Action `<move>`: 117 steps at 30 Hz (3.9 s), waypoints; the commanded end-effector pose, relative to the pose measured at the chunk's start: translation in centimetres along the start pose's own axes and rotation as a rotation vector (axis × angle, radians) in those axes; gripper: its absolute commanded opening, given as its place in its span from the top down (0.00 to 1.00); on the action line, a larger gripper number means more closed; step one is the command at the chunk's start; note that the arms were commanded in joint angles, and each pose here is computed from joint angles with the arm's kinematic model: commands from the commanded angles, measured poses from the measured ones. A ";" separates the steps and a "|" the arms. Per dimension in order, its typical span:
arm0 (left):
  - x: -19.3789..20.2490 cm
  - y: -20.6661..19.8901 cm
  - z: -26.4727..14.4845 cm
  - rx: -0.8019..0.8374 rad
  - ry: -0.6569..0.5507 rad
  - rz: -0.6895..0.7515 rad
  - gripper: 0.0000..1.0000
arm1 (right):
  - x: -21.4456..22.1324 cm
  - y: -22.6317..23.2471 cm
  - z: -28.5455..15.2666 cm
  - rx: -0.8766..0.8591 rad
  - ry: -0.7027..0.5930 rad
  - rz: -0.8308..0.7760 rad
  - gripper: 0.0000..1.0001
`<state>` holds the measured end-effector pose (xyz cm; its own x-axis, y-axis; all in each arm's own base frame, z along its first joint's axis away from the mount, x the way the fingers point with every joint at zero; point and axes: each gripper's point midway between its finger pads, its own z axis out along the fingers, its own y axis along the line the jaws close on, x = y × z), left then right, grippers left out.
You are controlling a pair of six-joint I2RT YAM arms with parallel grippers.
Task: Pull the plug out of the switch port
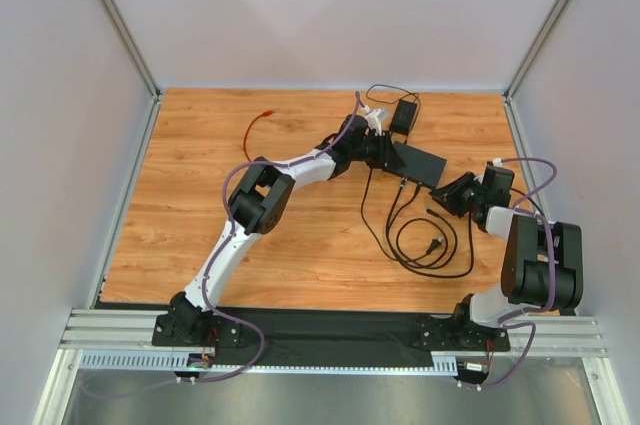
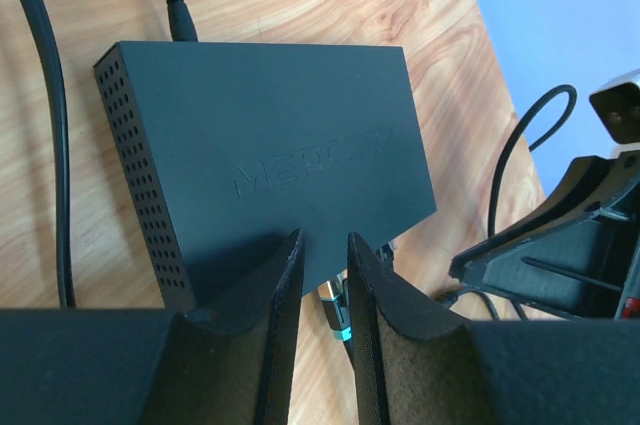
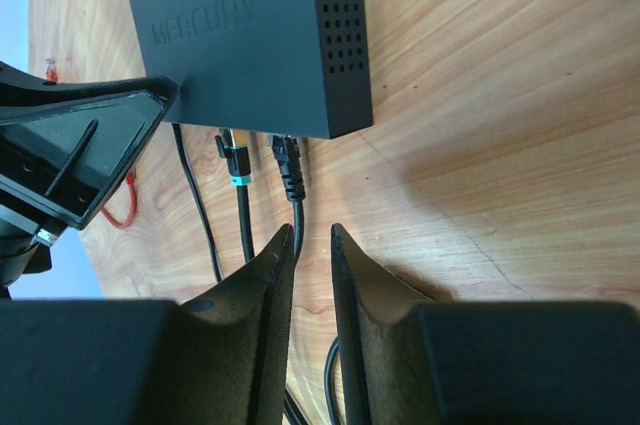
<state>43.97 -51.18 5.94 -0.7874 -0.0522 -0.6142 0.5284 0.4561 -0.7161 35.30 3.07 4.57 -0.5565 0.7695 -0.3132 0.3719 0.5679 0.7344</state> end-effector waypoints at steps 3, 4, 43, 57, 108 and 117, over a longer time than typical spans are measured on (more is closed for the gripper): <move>-0.2 -0.2 0.2 -0.049 0.029 -0.054 0.68 | -0.1 -1.3 0.1 0.055 -0.013 -0.006 0.76; -0.1 -0.1 0.3 -0.049 0.037 -0.061 0.68 | 0.1 -1.5 0.1 0.059 -0.009 -0.003 0.75; 2.2 0.6 0.0 -0.054 0.103 -0.108 0.71 | 0.0 1.9 3.6 -0.101 -0.038 0.166 0.56; 2.0 0.6 -0.3 -0.055 0.098 -0.105 0.71 | 1.0 -0.7 4.9 -0.074 -0.071 0.322 0.63; 2.0 1.3 -0.7 -0.060 0.091 -0.127 0.72 | 0.3 -1.1 6.2 0.109 -0.173 0.442 0.78; 2.0 1.3 -0.7 -0.060 0.090 -0.131 0.72 | 1.1 -0.7 6.3 0.146 -0.117 0.386 0.83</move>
<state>43.83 -50.91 5.53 -0.8468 -0.0656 -0.5278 0.4457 0.4538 -0.7716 40.04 5.99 2.03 -0.2783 0.9578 -0.0712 0.5676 0.2238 0.7923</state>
